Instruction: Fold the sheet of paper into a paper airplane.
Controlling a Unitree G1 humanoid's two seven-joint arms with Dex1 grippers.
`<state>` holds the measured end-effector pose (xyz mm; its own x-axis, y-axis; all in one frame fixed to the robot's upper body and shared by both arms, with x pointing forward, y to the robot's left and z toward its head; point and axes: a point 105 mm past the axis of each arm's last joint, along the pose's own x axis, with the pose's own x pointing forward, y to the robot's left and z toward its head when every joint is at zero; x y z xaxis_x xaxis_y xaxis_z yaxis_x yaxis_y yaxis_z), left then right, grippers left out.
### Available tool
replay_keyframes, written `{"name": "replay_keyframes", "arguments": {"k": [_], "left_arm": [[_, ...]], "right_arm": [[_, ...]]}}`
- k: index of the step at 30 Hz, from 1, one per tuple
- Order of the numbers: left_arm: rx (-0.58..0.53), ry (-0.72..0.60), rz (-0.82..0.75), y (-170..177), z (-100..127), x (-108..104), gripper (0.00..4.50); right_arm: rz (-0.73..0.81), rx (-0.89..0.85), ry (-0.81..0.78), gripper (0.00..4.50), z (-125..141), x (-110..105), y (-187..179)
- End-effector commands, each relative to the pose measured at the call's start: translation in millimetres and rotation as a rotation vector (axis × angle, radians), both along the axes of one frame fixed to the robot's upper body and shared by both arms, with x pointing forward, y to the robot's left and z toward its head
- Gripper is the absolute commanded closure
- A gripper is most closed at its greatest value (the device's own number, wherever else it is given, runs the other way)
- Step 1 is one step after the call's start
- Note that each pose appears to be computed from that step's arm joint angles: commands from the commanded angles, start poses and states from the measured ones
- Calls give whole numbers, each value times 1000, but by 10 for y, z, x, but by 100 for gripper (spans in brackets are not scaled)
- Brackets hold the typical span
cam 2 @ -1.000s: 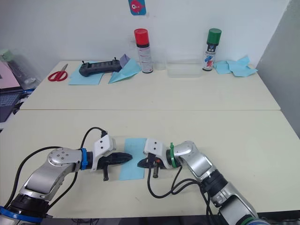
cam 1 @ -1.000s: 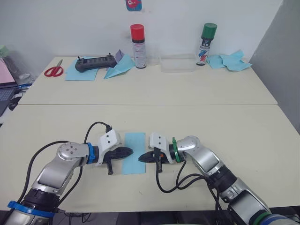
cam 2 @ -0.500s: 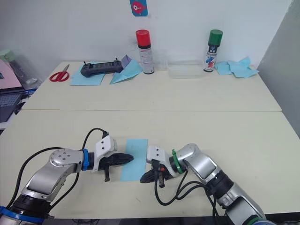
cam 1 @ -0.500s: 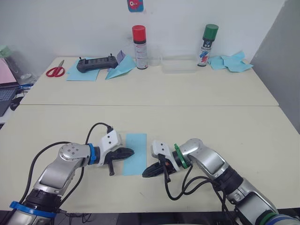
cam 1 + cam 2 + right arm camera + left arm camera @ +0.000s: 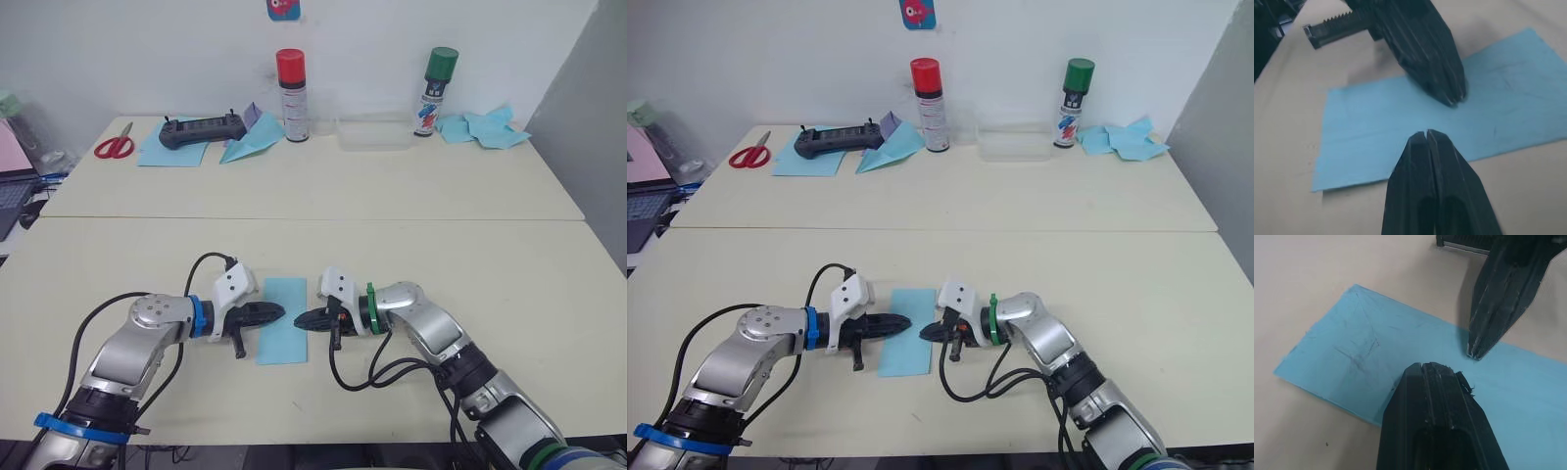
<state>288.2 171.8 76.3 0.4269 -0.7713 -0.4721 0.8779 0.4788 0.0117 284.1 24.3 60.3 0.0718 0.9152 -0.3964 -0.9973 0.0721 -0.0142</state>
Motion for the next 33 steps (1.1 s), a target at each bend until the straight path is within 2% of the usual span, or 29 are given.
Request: {"name": "replay_keyframes", "arguments": {"k": [1,4,14,18,33], "left_arm": [[-26,-40,107,325,280,114,450],[-3,-36,124,478,295,80,450],[-16,-1,67,313,232,-73,450],[20,8,79,357,156,-119,450],[10,24,85,399,189,-203,450]], "right_arm": [[-79,-100,5,447,-247,71,-124],[-96,-86,4,447,-235,107,-119],[-96,-71,2,447,-220,126,-80],[-93,-71,3,447,-224,121,-75],[-90,-67,11,447,-244,96,-35]]}}
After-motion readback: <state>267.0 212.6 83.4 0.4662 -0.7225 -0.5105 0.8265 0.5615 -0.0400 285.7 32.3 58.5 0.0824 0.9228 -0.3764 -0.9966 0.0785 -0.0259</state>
